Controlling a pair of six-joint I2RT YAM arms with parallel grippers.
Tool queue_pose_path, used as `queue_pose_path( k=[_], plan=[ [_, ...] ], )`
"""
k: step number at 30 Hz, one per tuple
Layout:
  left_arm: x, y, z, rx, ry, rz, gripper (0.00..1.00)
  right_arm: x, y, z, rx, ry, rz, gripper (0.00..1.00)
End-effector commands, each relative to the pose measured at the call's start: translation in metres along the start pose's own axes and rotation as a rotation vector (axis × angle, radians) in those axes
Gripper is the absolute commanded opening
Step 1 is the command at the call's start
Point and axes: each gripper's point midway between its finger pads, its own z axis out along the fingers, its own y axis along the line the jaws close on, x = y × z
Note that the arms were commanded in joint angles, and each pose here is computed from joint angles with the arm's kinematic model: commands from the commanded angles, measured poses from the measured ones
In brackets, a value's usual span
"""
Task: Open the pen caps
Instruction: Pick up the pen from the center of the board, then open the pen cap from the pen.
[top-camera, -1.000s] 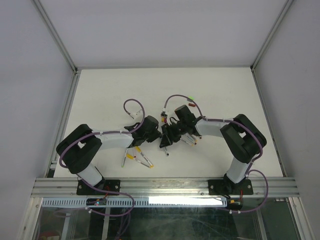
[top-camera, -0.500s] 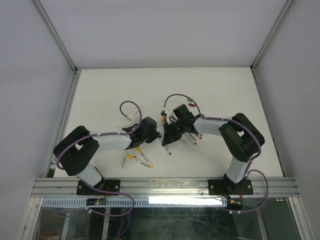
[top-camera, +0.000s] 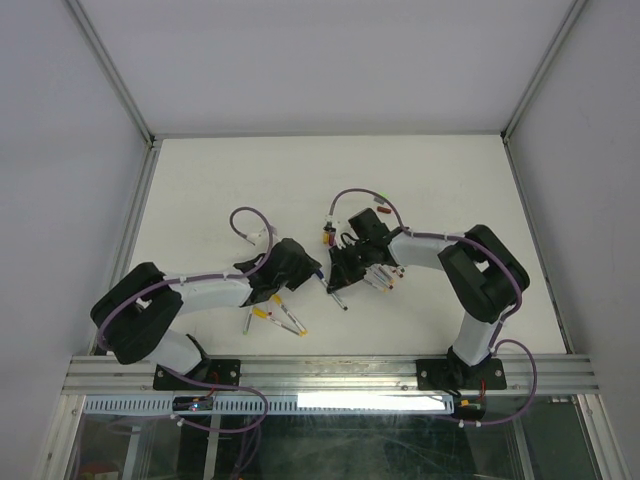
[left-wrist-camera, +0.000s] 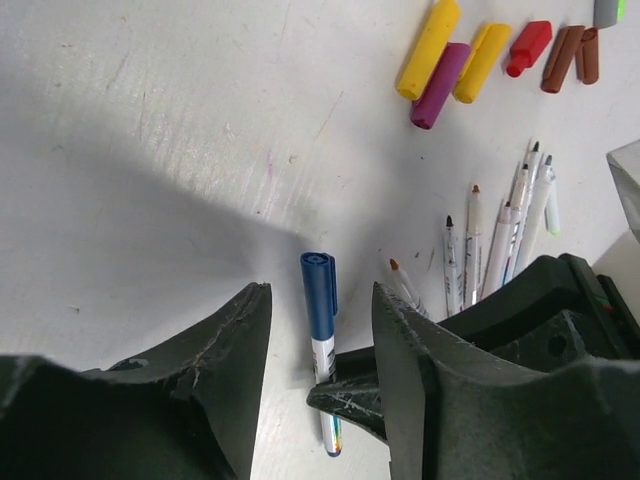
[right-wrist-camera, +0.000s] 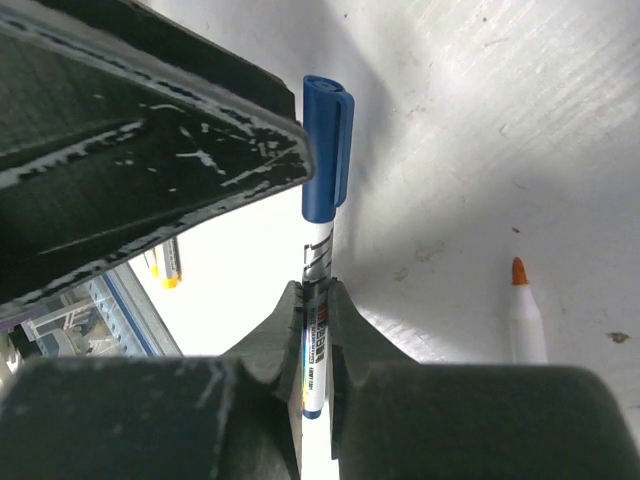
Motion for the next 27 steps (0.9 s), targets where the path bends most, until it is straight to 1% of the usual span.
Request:
queue_pose_path(
  k=[1,3,4,6,7,8,9,10,11,12,13,15,17,21,23,26,27],
  plan=[
    [-0.01,-0.034,-0.019,0.141,-0.033,-0.023,0.46,-0.015,0.008,-0.008,-0.05,-0.033,-0.029,0.0],
    [-0.013,-0.038,-0.025,0.178,-0.04,-0.022,0.51,-0.017,0.008,-0.01,-0.06,-0.036,-0.03,0.0],
    [-0.015,-0.042,-0.029,0.205,-0.046,-0.02,0.55,-0.017,0.009,-0.01,-0.064,-0.037,-0.029,0.0],
    [-0.019,-0.046,-0.037,0.255,-0.065,-0.011,0.57,-0.018,0.01,-0.012,-0.075,-0.038,-0.031,0.0],
    [-0.022,-0.047,-0.042,0.274,-0.078,-0.009,0.62,-0.019,0.011,-0.013,-0.08,-0.041,-0.035,0.0],
    [-0.026,-0.049,-0.046,0.293,-0.093,-0.005,0.64,-0.02,0.012,-0.014,-0.085,-0.044,-0.041,0.0],
    [-0.029,-0.049,-0.05,0.311,-0.109,0.01,0.7,-0.021,0.014,-0.016,-0.091,-0.047,-0.048,0.0],
    [-0.032,-0.051,-0.055,0.332,-0.122,0.021,0.72,-0.023,0.015,-0.018,-0.097,-0.052,-0.052,0.0],
    [-0.035,-0.053,-0.06,0.355,-0.138,0.035,0.79,-0.023,0.017,-0.019,-0.105,-0.054,-0.054,0.0],
    [-0.04,-0.059,-0.069,0.401,-0.159,0.053,0.83,-0.025,0.019,-0.022,-0.113,-0.063,-0.06,0.0],
    [-0.04,-0.057,-0.071,0.416,-0.168,0.084,0.89,-0.027,0.021,-0.024,-0.121,-0.067,-0.063,0.0],
    [-0.048,-0.07,-0.092,0.528,-0.211,0.119,0.98,-0.03,0.024,-0.03,-0.137,-0.084,-0.069,0.0],
    [-0.049,-0.072,-0.109,0.647,-0.247,0.187,0.99,-0.033,0.027,-0.035,-0.155,-0.097,-0.072,0.0],
    [-0.056,-0.072,-0.146,0.874,-0.311,0.197,0.99,-0.038,0.033,-0.044,-0.192,-0.119,-0.083,0.0],
    [-0.058,-0.072,-0.156,0.947,-0.304,0.201,0.99,-0.041,0.038,-0.051,-0.214,-0.134,-0.092,0.0],
    [-0.06,-0.076,-0.164,1.011,-0.28,0.229,0.99,-0.046,0.047,-0.063,-0.261,-0.161,-0.109,0.0],
    [-0.06,-0.078,-0.167,1.035,-0.265,0.215,0.99,-0.047,0.05,-0.068,-0.278,-0.171,-0.114,0.0]
  ],
)
